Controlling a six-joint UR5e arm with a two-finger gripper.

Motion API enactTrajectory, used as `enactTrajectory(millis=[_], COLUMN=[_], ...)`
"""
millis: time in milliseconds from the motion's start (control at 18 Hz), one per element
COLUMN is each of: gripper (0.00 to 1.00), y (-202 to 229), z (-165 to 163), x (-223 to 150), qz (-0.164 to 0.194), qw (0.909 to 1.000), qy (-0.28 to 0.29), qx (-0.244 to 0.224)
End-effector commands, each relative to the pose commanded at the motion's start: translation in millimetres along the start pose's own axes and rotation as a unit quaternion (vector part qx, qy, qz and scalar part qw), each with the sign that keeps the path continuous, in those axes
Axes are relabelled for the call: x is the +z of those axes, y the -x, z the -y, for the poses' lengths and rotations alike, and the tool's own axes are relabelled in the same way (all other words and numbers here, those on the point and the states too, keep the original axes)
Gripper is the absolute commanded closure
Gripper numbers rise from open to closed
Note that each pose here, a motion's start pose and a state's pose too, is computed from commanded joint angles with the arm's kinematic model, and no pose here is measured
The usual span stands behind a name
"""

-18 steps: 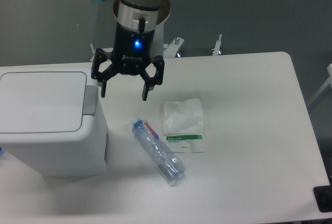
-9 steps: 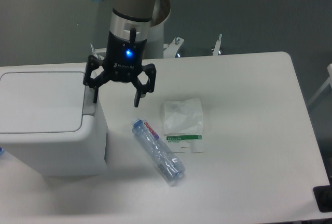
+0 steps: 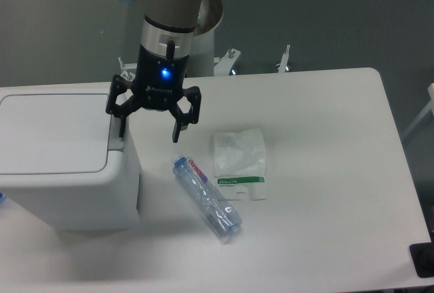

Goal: Open the trash can
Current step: 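Lower the gripper finger onto the lid's hinge edge and press, then hold the press as the white lid swings open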

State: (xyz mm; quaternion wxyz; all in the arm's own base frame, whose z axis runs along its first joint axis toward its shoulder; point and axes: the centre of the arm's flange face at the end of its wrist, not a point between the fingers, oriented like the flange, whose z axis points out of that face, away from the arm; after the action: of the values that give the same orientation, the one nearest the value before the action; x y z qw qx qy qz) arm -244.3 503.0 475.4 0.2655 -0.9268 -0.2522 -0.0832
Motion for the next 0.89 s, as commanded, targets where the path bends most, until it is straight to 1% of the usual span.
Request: enactTrajectory(millis=[889], gripper=[0.0], y=[3.4], z=[2.6], x=[4.6], qz=[0.001], qw=[1.0], qy=[-0.001], qx=[-0.002])
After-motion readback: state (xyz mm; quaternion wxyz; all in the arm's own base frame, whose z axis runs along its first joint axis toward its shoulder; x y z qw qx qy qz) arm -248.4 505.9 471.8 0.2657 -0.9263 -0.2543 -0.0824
